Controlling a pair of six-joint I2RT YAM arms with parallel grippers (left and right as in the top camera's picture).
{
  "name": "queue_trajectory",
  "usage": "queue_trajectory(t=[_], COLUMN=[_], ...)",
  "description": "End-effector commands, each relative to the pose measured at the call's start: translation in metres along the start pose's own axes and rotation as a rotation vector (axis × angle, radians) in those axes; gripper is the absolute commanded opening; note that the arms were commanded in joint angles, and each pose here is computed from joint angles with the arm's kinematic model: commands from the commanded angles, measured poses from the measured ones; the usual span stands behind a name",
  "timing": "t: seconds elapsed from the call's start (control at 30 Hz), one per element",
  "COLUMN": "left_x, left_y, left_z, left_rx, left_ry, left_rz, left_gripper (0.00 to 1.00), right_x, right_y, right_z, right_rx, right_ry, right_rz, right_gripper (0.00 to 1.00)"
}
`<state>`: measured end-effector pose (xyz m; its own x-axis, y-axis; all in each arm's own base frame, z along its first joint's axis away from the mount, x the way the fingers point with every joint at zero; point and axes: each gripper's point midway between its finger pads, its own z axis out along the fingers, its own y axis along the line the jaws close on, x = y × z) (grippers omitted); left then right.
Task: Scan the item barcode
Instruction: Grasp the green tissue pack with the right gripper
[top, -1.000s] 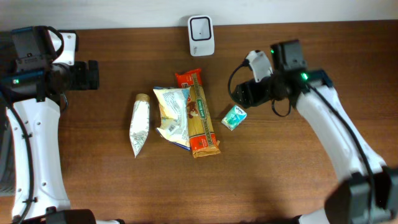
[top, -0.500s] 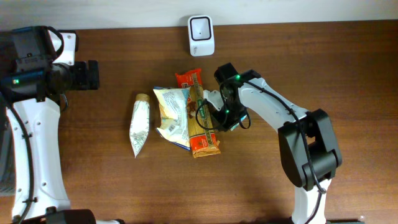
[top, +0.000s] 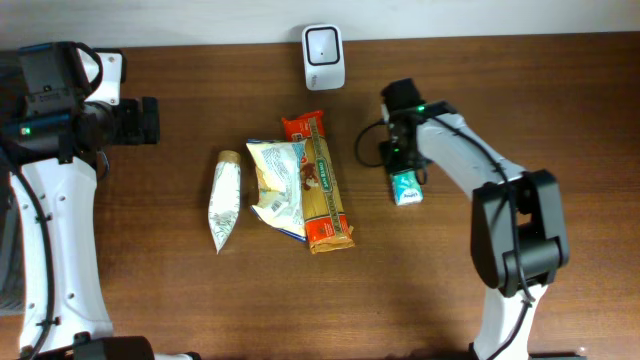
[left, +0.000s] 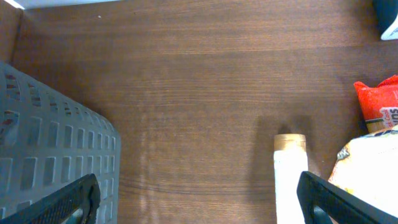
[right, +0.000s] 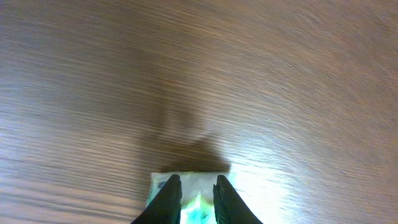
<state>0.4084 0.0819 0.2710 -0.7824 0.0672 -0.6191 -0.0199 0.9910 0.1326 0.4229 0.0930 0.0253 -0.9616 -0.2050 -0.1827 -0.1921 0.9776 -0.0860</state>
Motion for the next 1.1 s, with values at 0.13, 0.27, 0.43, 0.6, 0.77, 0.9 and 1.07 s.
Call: queue_trajectory(t=[0.13, 0.27, 0.43, 0.6, 0.77, 0.9, 1.07], left_x=[-0.001, -0.001, -0.001, -0.001, -0.001, -0.001, -0.001], left_y=[0.000, 0.000, 0.000, 0.000, 0.000, 0.000, 0.000], left_z=[0.000, 0.000, 0.000, 0.000, 0.000, 0.000, 0.000], left_rx=[0.006, 0.006, 0.006, 0.006, 0.006, 0.006, 0.006], left_ry=[-0.004, -0.004, -0.004, -0.004, -0.004, -0.004, -0.004], left_rz=[0.012, 0.012, 0.012, 0.012, 0.012, 0.012, 0.012], left_gripper=[0.99, 0.99, 0.99, 0.99, 0.99, 0.99, 0.99], right_x=[0.004, -0.010, 0.022, 0.070, 0.086, 0.087, 0.086], right_y=[-0.005, -0.007, -0.020, -0.007, -0.005, -0.011, -0.002], right_z=[-0.032, -0.115, -0.147, -0.064, -0.022, -0.002, 0.009], right_rx=[-0.354, -0.476, -0.383, -0.414, -0.450, -0.450, -0.508], right_ry=[0.060, -0.051, -0.044, 0.095, 0.060, 0.073, 0.077], right_rz=[0.114, 0.034, -0.105, -0.114, -0.084, -0.061, -0.051], right_gripper=[0.62, 0.62, 0.66, 0.66, 0.57, 0.52, 0.41])
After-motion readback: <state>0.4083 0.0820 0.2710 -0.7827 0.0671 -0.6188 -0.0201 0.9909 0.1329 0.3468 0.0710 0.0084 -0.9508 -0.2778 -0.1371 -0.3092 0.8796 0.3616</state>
